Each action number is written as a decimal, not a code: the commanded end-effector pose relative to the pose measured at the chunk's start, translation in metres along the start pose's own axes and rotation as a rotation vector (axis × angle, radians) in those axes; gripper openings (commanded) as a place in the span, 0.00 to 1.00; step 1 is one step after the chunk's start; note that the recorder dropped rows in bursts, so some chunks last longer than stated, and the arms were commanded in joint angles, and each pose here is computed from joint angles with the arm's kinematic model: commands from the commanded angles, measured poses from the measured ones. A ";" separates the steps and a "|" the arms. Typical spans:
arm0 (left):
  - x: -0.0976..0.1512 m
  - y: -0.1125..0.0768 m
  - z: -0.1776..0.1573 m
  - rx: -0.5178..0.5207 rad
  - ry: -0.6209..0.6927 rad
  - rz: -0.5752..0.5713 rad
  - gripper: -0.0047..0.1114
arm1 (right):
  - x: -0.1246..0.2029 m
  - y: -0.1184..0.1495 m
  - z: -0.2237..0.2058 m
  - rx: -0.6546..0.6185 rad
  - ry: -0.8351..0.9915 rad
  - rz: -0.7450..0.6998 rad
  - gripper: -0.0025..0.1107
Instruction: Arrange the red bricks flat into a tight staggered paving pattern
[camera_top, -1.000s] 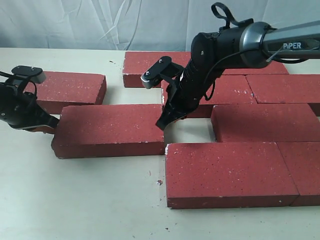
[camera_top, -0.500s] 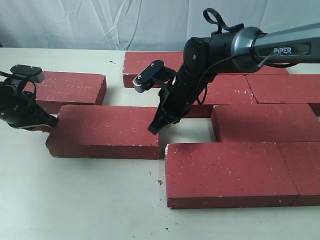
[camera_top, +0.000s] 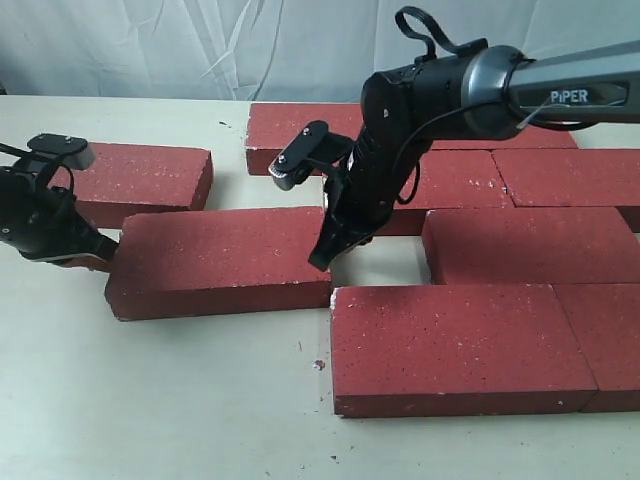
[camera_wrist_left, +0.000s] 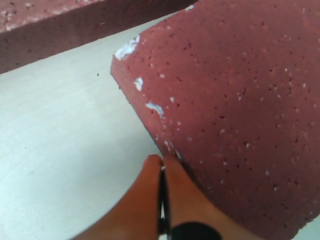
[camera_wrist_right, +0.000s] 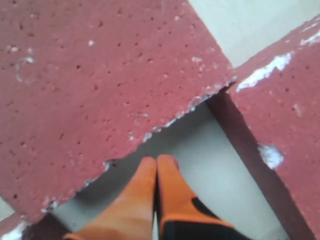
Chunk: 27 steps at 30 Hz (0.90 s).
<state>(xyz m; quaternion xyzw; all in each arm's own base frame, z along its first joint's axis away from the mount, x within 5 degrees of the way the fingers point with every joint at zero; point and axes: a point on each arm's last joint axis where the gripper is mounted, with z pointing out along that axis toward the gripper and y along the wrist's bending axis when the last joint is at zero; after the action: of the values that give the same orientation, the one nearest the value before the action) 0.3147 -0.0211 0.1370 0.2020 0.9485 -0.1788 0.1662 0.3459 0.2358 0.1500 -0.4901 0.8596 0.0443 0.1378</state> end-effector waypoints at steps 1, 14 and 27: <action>-0.001 -0.003 0.000 0.011 -0.001 0.006 0.04 | -0.001 0.000 -0.016 0.007 0.000 -0.008 0.01; -0.008 -0.005 0.000 0.037 -0.072 0.099 0.04 | -0.004 -0.004 -0.015 0.045 -0.035 -0.001 0.01; 0.006 0.001 0.000 -0.026 0.079 0.129 0.04 | 0.000 -0.028 0.014 0.125 -0.083 0.021 0.01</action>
<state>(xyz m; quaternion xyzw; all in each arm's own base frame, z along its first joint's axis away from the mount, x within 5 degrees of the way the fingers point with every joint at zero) 0.3125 -0.0187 0.1354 0.2604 0.9389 -0.1579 0.1604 0.3647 0.2282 0.1434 -0.4743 0.8599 0.0199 0.1874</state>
